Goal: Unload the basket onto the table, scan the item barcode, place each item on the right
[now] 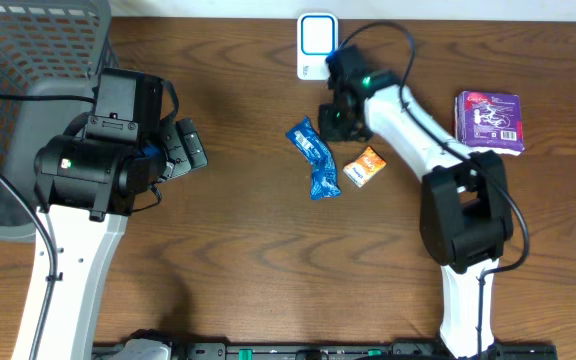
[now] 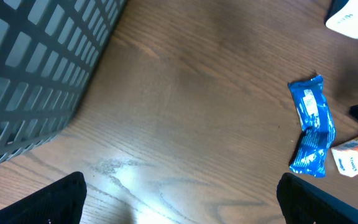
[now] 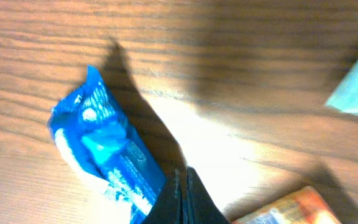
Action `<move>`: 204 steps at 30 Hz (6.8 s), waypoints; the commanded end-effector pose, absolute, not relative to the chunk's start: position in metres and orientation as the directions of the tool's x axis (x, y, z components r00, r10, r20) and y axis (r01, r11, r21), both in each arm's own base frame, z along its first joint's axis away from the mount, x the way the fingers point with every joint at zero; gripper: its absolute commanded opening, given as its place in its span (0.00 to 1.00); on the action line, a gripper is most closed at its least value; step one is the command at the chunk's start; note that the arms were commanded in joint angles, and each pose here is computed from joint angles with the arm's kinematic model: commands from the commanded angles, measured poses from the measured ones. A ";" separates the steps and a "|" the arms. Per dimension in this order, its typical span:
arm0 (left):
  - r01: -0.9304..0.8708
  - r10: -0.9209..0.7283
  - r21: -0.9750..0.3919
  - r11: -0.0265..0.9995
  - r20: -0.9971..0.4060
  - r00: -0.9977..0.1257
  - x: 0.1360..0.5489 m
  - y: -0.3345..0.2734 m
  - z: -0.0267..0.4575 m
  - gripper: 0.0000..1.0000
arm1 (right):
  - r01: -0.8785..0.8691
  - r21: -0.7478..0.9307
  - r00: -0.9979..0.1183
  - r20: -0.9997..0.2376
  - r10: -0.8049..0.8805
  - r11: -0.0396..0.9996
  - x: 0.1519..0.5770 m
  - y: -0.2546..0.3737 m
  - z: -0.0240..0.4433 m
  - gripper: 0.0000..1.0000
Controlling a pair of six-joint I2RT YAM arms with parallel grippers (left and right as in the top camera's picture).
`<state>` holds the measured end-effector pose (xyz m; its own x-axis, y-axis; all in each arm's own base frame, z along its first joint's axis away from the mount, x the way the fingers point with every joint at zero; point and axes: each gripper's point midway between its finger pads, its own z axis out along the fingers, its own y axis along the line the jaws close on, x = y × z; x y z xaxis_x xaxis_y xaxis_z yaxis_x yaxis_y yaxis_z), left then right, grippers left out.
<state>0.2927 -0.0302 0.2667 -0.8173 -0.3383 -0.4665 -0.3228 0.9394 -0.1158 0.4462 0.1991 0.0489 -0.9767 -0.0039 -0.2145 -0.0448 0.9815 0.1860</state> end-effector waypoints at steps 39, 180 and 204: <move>-0.327 -0.336 -0.106 0.939 -0.483 -0.809 0.292 -0.026 0.271 0.98 | -0.059 0.233 -0.855 -0.514 0.071 0.971 0.503 0.213 0.040 0.03; -0.327 -0.336 -0.106 0.939 -0.483 -0.809 0.292 -0.026 0.271 0.98 | -0.102 0.605 -0.879 -0.427 0.214 0.790 0.479 0.119 0.128 0.01; -0.327 -0.336 -0.106 0.939 -0.483 -0.809 0.292 -0.026 0.271 0.98 | -0.145 -0.382 -0.827 -0.460 -0.324 0.913 0.470 0.110 0.038 0.61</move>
